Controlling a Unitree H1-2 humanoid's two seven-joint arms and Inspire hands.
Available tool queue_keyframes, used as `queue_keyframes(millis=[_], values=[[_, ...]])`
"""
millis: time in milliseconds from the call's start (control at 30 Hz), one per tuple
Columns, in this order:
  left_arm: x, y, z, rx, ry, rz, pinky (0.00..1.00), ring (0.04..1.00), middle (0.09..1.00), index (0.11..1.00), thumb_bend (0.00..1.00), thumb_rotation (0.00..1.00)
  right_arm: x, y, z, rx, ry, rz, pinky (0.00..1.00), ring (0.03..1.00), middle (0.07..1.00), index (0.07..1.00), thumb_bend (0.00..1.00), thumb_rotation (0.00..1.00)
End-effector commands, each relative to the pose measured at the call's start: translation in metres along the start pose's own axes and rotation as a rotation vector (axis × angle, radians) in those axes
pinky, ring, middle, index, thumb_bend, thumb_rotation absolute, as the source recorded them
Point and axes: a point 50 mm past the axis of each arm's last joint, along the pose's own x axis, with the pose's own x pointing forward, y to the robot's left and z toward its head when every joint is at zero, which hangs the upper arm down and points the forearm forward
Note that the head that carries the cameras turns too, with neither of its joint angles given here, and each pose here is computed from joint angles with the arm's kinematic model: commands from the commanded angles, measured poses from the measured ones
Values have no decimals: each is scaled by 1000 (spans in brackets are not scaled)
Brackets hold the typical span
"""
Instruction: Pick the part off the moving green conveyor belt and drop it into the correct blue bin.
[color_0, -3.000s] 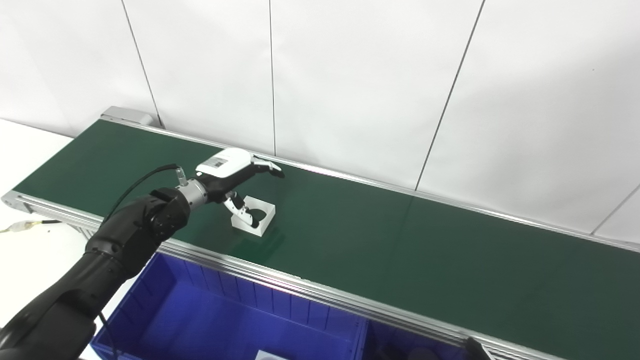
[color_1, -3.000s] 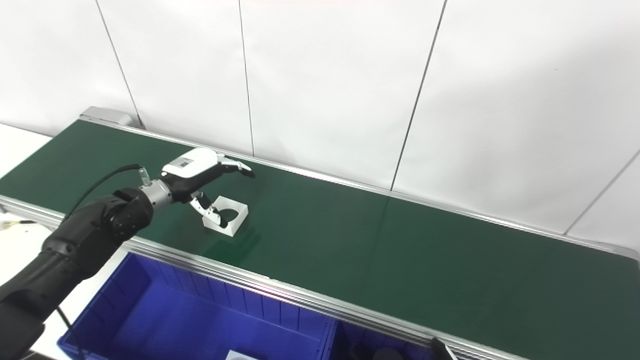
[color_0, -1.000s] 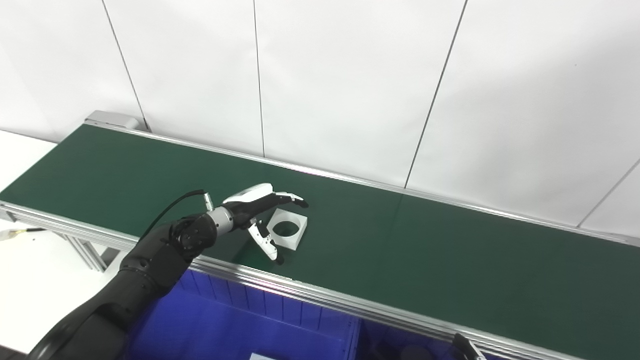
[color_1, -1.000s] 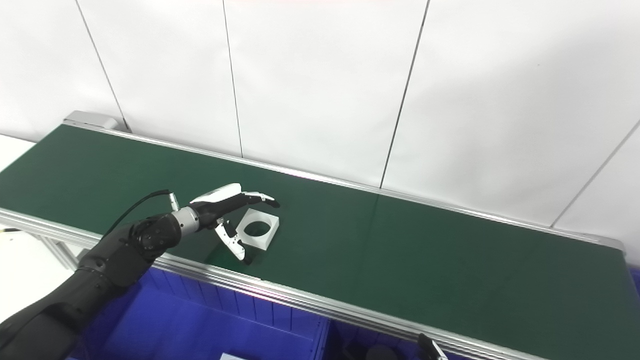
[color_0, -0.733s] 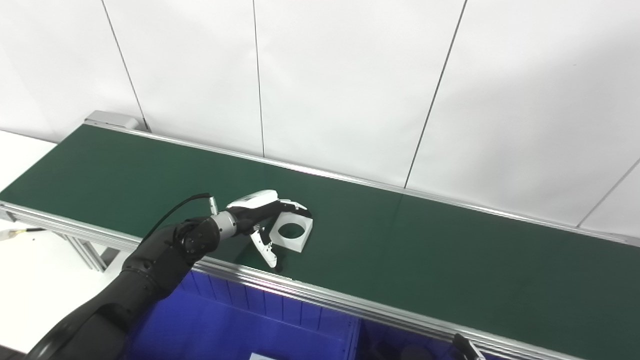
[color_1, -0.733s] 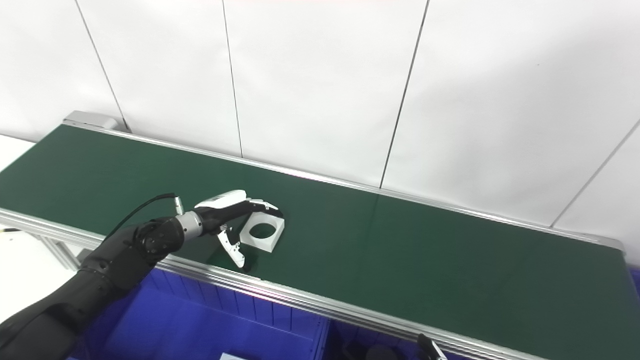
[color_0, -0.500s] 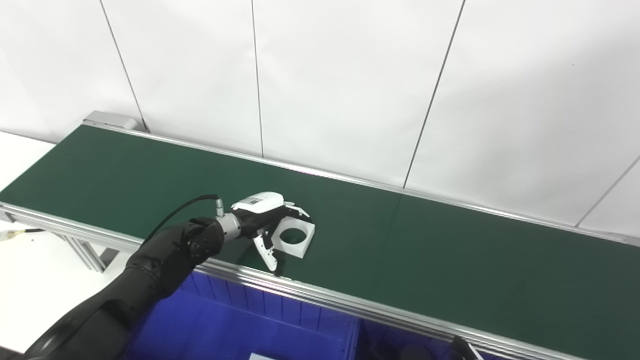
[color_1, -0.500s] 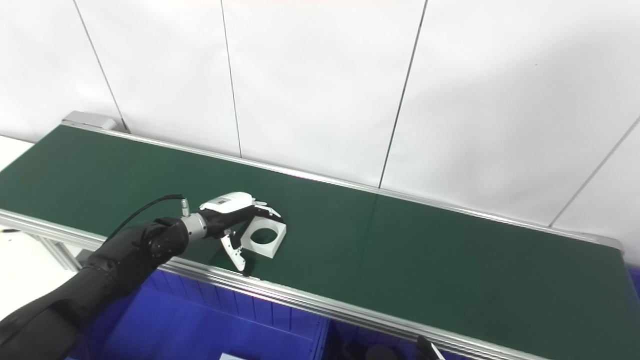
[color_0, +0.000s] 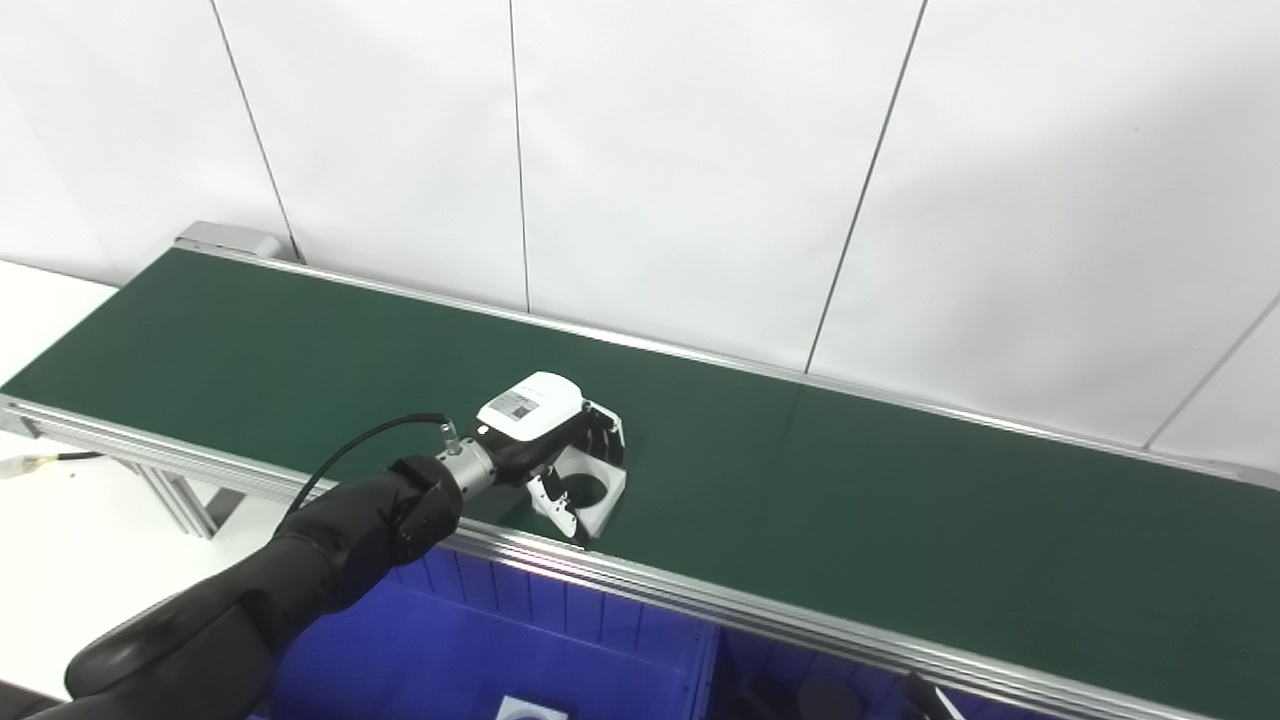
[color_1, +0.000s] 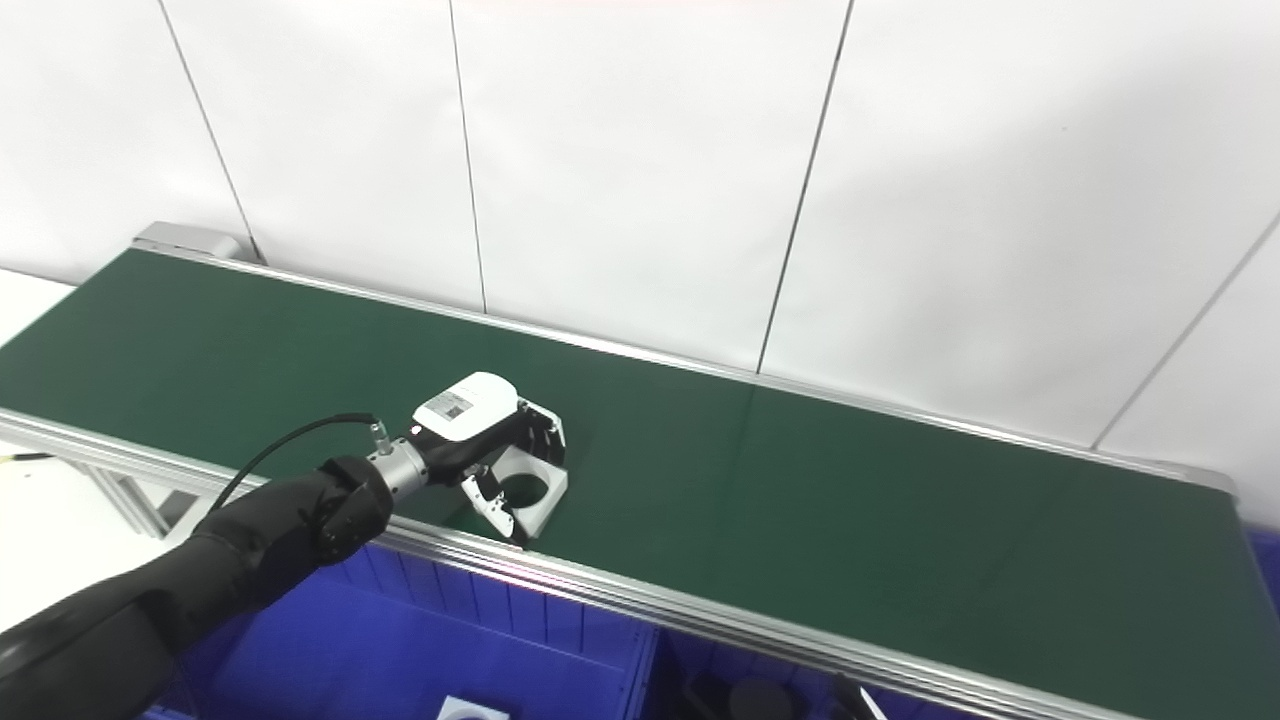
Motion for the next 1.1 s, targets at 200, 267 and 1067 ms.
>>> queue_keyframes(millis=[200,267,1067], values=[[-8,6,-15,36,56,77,341,375,473,517,499,0,4,-3,11,16,-79,-25,782,843,865,854,607,0],[-10,4,-16,29,61,82,339,373,470,518,499,0,5,-3,11,20,-79,-25,782,843,864,854,604,0],[-41,57,9,-360,16,222,327,426,496,529,473,0,14,0,12,18,-92,-8,791,852,870,857,608,0]])
